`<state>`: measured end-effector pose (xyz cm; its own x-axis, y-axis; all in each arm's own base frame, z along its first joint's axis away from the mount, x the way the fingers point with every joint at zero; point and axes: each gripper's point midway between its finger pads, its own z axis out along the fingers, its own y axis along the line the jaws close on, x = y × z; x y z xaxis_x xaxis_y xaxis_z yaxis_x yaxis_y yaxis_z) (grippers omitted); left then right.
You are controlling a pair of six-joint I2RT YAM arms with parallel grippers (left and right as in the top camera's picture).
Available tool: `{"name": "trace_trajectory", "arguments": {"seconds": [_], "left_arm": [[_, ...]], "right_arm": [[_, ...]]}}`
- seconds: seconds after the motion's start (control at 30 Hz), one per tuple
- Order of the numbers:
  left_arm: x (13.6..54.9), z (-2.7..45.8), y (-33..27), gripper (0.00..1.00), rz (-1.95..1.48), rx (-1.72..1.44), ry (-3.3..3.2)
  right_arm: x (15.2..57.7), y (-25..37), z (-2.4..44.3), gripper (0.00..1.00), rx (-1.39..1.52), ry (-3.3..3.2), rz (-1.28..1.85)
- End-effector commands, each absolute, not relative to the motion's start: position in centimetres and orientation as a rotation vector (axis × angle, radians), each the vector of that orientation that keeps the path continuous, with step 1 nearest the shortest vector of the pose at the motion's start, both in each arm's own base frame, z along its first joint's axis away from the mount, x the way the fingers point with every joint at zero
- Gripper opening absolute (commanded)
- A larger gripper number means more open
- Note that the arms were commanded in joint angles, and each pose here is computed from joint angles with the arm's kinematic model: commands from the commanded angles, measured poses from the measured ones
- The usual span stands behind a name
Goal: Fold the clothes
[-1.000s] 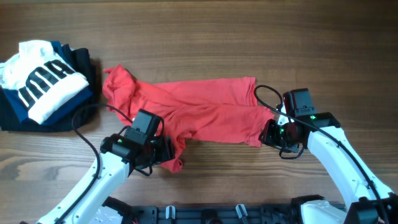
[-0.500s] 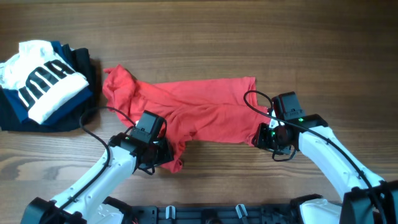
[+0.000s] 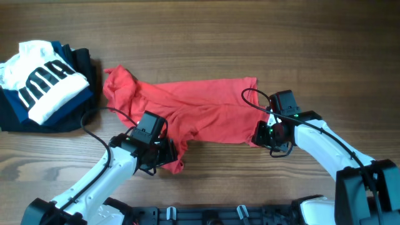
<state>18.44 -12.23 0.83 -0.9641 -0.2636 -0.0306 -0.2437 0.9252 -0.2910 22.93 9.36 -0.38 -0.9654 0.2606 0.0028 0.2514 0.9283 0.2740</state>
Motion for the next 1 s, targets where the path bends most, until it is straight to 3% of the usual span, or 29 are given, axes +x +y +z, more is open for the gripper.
{"name": "trace_trajectory", "arguments": {"seconds": [0.0, 0.1, 0.17, 0.2, 0.27, 0.53, 0.77, 0.97], "left_arm": [[18.1, 0.5, -12.4, 0.62, -0.456, -0.394, 3.026], [18.1, 0.6, -12.5, 0.57, -0.457, -0.394, 3.025], [18.2, 0.6, -12.5, 0.48, -0.458, -0.393, 3.025], [18.2, 0.6, -12.5, 0.37, -0.459, -0.393, 3.022], [18.3, 0.6, -12.5, 0.04, -0.463, -0.391, 3.017], [18.5, 1.7, -13.1, 0.04, -0.522, -0.359, 2.992], [20.4, 6.9, -13.7, 0.04, -0.618, -0.269, 2.804], [21.9, 13.4, -12.6, 0.04, -0.655, -0.278, 2.585]], "right_arm": [[21.9, 9.8, -1.9, 0.25, 0.366, 3.108, 0.394], [22.1, 10.7, -1.8, 0.15, 0.318, 3.097, 0.415], [22.0, 10.9, -1.8, 0.08, 0.304, 3.098, 0.415], [22.0, 10.9, -1.8, 0.04, 0.305, 3.099, 0.415], [22.0, 10.9, -1.8, 0.04, 0.305, 3.100, 0.413], [24.1, 10.0, 1.2, 0.04, 0.318, 3.054, 0.329], [29.2, 5.9, 12.2, 0.04, 0.406, 2.808, 0.278], [30.5, -0.2, 18.6, 0.04, 0.567, 2.621, 0.236]]}}
